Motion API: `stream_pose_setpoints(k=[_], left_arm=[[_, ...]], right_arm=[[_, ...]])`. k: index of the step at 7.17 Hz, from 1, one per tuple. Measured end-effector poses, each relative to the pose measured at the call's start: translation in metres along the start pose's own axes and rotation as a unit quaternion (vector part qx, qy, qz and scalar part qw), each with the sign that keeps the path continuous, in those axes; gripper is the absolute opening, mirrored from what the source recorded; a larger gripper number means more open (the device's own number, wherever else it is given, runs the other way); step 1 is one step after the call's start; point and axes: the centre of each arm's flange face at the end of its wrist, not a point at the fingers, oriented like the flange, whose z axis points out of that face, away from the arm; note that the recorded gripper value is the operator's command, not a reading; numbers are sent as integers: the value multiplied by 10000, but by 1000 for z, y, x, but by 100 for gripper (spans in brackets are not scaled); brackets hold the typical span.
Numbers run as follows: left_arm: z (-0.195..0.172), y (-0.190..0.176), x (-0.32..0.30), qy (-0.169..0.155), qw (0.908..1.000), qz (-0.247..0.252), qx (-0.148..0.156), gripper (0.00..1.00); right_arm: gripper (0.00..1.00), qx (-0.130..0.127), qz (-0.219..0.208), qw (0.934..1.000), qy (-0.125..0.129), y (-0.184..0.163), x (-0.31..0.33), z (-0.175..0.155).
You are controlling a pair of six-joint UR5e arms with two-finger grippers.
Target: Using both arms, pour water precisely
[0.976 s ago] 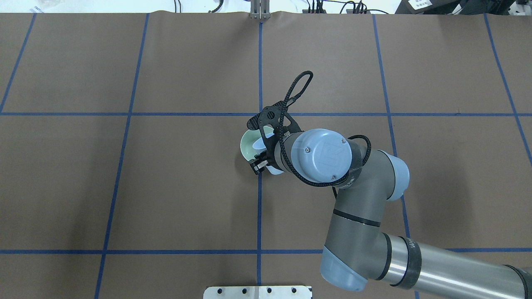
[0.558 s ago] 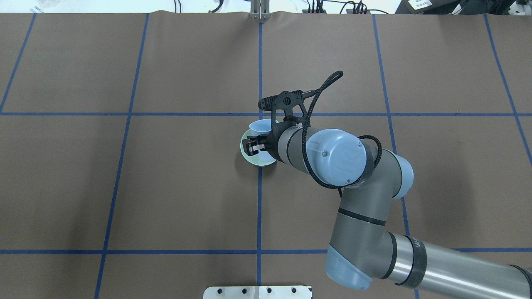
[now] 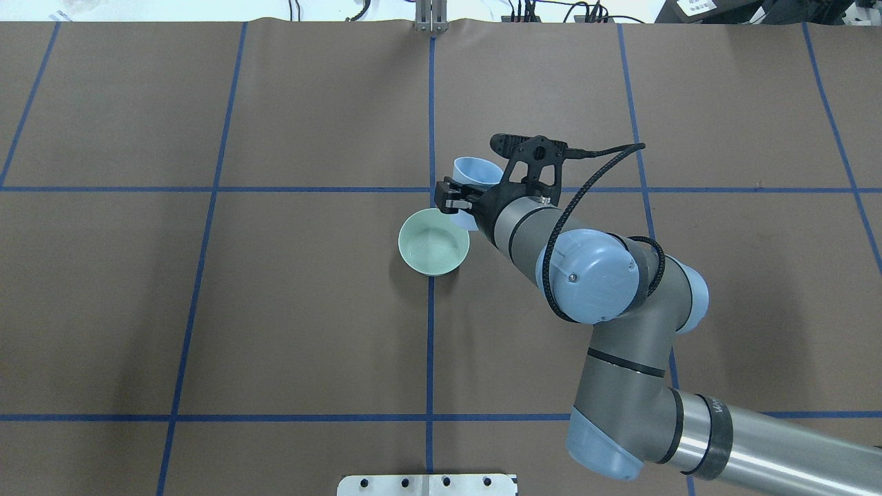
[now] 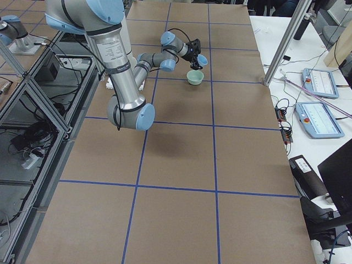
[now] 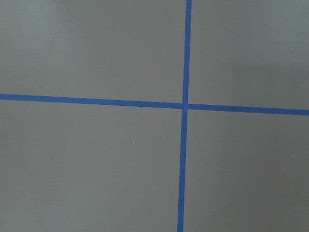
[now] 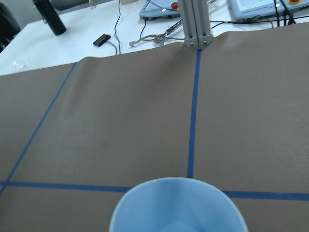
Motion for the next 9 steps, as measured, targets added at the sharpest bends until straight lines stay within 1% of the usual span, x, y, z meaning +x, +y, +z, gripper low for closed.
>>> stream_pose_setpoints(k=[1,2,3,5,6,7,9], left_arm=[[1,2,-1,-3,10000,-16,-14,100],[3,5,-3,-7,10000,-23,-22,100],[3,9,-5,-8,10000,-15,-15,100],[5,12,-6,-9,10000,-16,-16,100],[5,12,-6,-10,10000,-16,-15,100],[5,12,-6,-12,10000,-16,-12,100],[4,10,-4,-8,10000,-10,-3,100]], right_arm=[[0,360,115,9990,251,-1,23,4],[0,704,152,9960,520,-1,50,9],[0,1035,106,9916,764,-2,76,11],[0,1612,138,9795,1201,2,132,13],[0,1787,170,9743,1361,6,162,12],[0,1913,153,9704,1464,12,198,9],[0,2079,48,9647,1612,28,285,-1]])
